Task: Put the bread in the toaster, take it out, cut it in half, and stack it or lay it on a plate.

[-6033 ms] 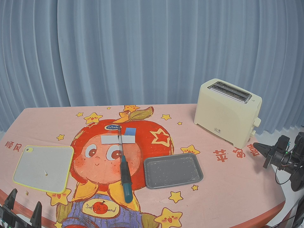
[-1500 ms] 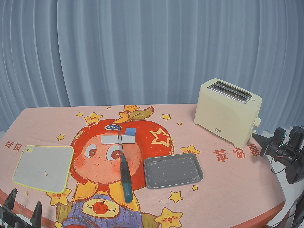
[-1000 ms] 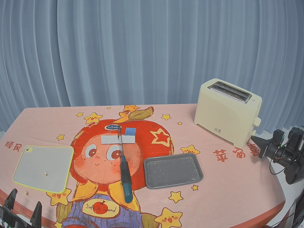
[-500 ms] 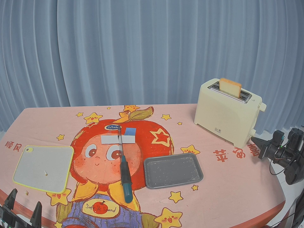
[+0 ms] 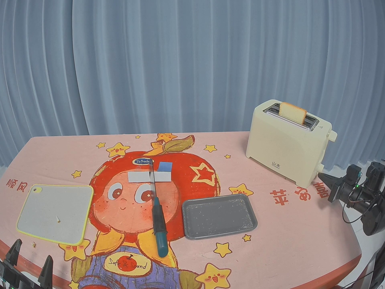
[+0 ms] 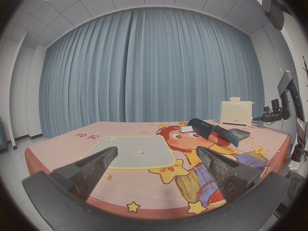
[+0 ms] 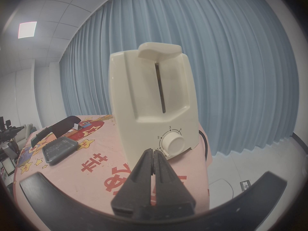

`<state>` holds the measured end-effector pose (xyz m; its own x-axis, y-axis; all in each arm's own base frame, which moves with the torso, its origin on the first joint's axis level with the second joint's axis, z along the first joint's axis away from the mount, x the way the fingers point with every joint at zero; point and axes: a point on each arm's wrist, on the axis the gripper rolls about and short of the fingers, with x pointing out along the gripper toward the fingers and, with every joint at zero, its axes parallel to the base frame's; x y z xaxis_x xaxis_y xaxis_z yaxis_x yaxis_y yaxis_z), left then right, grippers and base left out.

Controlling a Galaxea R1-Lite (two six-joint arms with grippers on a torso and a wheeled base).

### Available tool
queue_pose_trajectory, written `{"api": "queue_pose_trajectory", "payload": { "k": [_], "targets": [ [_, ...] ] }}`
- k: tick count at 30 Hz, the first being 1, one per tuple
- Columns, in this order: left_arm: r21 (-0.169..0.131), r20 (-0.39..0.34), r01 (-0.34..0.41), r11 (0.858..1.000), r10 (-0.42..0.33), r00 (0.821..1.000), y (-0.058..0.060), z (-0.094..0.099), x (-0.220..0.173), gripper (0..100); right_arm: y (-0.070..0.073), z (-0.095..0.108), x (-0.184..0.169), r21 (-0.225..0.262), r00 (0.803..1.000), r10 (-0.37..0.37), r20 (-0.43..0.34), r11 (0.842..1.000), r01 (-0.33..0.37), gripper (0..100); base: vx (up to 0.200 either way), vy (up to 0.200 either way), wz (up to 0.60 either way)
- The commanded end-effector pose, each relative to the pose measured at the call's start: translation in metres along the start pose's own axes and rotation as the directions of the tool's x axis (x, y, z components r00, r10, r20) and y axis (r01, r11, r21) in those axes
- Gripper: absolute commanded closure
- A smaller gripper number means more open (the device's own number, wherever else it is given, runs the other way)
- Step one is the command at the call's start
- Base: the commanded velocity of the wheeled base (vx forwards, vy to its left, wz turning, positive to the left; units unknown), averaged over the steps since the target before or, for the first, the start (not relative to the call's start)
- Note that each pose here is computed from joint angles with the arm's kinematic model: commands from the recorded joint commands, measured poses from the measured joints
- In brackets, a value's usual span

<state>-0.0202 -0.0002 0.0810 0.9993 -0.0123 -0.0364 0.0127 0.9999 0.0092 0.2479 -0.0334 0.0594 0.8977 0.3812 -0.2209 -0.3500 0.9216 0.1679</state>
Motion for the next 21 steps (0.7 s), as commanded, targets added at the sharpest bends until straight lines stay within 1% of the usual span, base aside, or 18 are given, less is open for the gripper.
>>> {"api": "queue_pose_trajectory", "payload": {
  "k": [1, 2, 3, 4, 8, 10, 11, 12, 13, 15, 16, 17, 18, 21],
  "targets": [
    [-0.001, -0.017, 0.000, 1.000, 0.000, 1.000, 0.000, -0.004, 0.001, 0, 0.005, 0.009, -0.006, -0.027, 0.999, 0.006, 0.038, 1.000, -0.005, 100, 0.000, 0.000, 0.00],
    [-0.001, -0.017, 0.000, 1.000, 0.000, 1.000, 0.000, -0.004, 0.001, 0, 0.007, 0.014, -0.009, -0.037, 0.998, 0.010, 0.055, 0.999, -0.008, 100, 0.000, 0.000, 0.00],
    [-0.001, -0.017, 0.000, 1.000, 0.000, 1.000, 0.000, -0.004, 0.001, 0, 0.007, 0.014, -0.009, -0.037, 0.998, 0.010, 0.055, 0.999, -0.008, 100, 0.000, 0.000, 0.00],
    [-0.001, -0.017, 0.000, 1.000, 0.000, 1.000, 0.000, -0.004, 0.001, 0, 0.010, 0.018, -0.013, -0.051, 0.997, 0.011, 0.074, 0.999, -0.007, 100, 0.000, 0.000, 0.00],
    [-0.001, -0.017, 0.000, 1.000, 0.000, 1.000, 0.000, -0.004, 0.001, 0, 0.020, 0.026, -0.020, -0.074, 0.994, 0.033, 0.102, 0.997, -0.026, 100, 0.000, 0.000, 0.00],
    [-0.001, -0.017, 0.000, 1.000, 0.000, 1.000, 0.000, -0.004, 0.001, 0, 0.021, 0.027, -0.021, -0.075, 0.994, 0.035, 0.103, 0.997, -0.027, 100, 0.000, 0.000, 0.00],
    [-0.001, -0.017, 0.000, 1.000, 0.000, 1.000, 0.000, -0.004, 0.001, 0, 0.027, 0.032, -0.024, -0.095, 0.991, 0.051, 0.126, 0.995, -0.040, 100, 0.000, 0.000, 0.00],
    [-0.001, -0.017, 0.000, 1.000, 0.000, 1.000, 0.000, -0.004, 0.001, 0, 0.029, 0.035, -0.026, -0.105, 0.988, 0.059, 0.139, 0.993, -0.045, 100, 0.000, 0.000, 0.00],
    [-0.001, -0.017, 0.000, 1.000, 0.000, 1.000, 0.000, -0.004, 0.001, 0, 0.029, 0.035, -0.026, -0.105, 0.988, 0.059, 0.139, 0.993, -0.045, 100, 0.000, 0.000, 0.00],
    [-0.001, -0.017, 0.000, 1.000, 0.000, 1.000, 0.000, -0.004, 0.001, 0, 0.036, 0.044, -0.030, -0.128, 0.981, 0.079, 0.174, 0.990, -0.057, 100, 0.000, 0.000, 0.00],
    [-0.001, -0.017, 0.000, 1.000, 0.000, 1.000, 0.000, -0.004, 0.001, 0, 0.036, 0.044, -0.031, -0.130, 0.981, 0.080, 0.177, 0.990, -0.057, 100, 0.000, 0.000, 0.00],
    [-0.001, -0.017, 0.000, 1.000, 0.000, 1.000, 0.000, -0.004, 0.001, 0, 0.039, 0.050, -0.034, -0.146, 0.975, 0.087, 0.202, 0.988, -0.058, 100, 0.000, 0.000, 0.00],
    [-0.001, -0.017, 0.000, 1.000, 0.000, 1.000, 0.000, -0.004, 0.001, 0, 0.040, 0.051, -0.034, -0.151, 0.974, 0.090, 0.208, 0.987, -0.059, 100, 0.000, 0.000, 0.00],
    [-0.001, -0.017, 0.000, 1.000, 0.000, 1.000, 0.000, -0.004, 0.001, 0, 0.049, 0.058, -0.039, -0.176, 0.964, 0.121, 0.235, 0.981, -0.080, 100, 0.000, 0.000, 0.00]
  ]
}}
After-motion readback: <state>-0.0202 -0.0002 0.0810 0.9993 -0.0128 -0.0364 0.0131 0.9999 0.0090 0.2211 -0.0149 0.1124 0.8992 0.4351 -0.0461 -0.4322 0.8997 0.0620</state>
